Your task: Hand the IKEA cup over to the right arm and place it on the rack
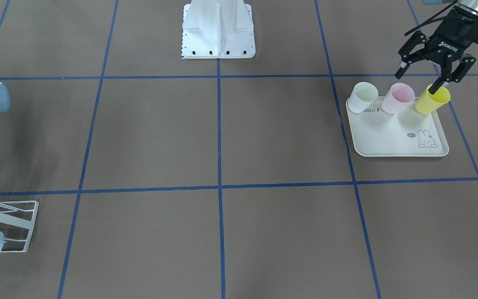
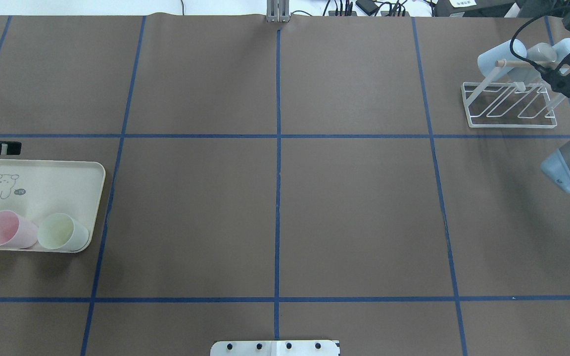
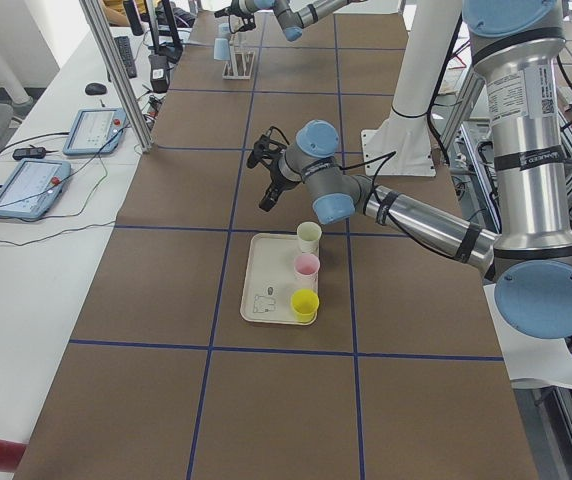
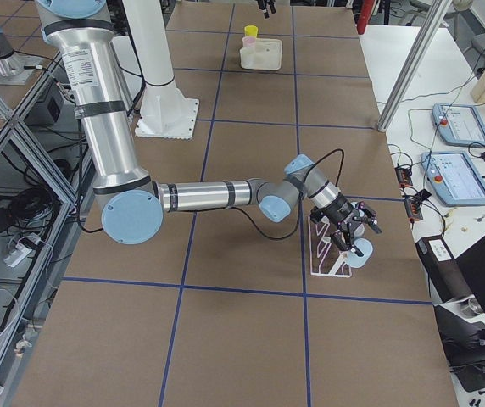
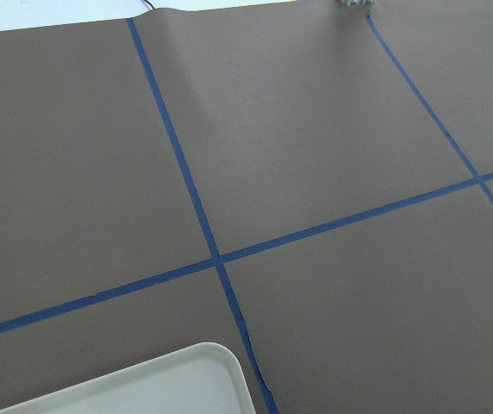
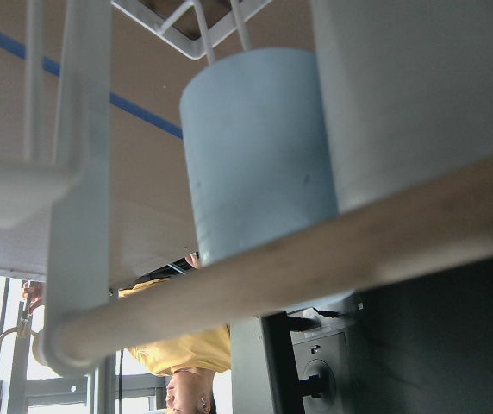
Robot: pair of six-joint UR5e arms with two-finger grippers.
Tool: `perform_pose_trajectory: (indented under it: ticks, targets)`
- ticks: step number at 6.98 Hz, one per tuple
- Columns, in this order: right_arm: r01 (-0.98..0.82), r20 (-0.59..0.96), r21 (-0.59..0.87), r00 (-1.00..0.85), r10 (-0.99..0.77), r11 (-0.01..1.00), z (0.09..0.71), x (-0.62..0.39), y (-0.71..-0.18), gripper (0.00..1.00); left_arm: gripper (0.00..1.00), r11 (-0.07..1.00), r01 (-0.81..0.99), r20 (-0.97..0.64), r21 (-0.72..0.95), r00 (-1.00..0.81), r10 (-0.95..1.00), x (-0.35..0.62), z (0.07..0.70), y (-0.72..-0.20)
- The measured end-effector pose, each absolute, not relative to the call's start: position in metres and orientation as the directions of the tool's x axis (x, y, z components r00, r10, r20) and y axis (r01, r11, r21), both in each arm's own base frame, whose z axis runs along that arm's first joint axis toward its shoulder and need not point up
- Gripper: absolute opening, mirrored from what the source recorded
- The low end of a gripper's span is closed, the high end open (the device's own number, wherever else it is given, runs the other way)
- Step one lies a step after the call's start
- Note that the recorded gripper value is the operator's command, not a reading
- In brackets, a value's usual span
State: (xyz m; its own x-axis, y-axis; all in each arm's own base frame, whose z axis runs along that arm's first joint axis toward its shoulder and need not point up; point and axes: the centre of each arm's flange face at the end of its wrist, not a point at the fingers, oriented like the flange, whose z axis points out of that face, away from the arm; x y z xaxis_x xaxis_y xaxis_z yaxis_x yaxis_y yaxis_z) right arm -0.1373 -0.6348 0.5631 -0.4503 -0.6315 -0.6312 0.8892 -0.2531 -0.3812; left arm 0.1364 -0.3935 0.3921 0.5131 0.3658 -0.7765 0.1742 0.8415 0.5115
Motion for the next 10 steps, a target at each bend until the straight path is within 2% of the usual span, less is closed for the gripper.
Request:
perform_pose_trajectory:
  ticks: [1, 3, 5, 6, 8, 10]
  targets:
    - [0.905, -0.663, -0.348, -0.422, -0.619, -0.245, 0.547, -0.139, -0.636, 0.99, 1.00, 0.841, 0.174, -0.776, 0.512, 0.513, 0.366, 0.136, 0.392, -0.394]
    - [0.963, -0.750, -0.161, -0.261, -0.607, -0.216, 0.513, -0.143, -0.626, 0.99, 1.00, 0.841, 0.174, -0.776, 0.513, 0.514, 0.367, 0.136, 0.392, -0.394]
    - [0.973, -0.763, 0.170, 0.027, -0.646, -0.159, 0.491, -0.146, -0.598, 0.99, 1.00, 0.841, 0.174, -0.774, 0.512, 0.519, 0.364, 0.136, 0.395, -0.394]
    - [0.926, -0.707, 0.362, 0.196, -0.679, -0.110, 0.479, -0.146, -0.577, 0.99, 1.00, 0.846, 0.170, -0.771, 0.505, 0.528, 0.355, 0.137, 0.404, -0.396]
    - [0.708, -0.443, 0.704, 0.494, -0.748, 0.051, 0.464, -0.145, -0.529, 0.99, 1.00, 0.846, 0.178, -0.757, 0.502, 0.564, 0.331, 0.131, 0.449, -0.389]
    - [0.437, -0.109, 0.876, 0.590, -0.800, 0.203, 0.458, -0.162, -0.491, 0.99, 1.00, 0.829, 0.196, -0.730, 0.525, 0.604, 0.320, 0.111, 0.508, -0.361]
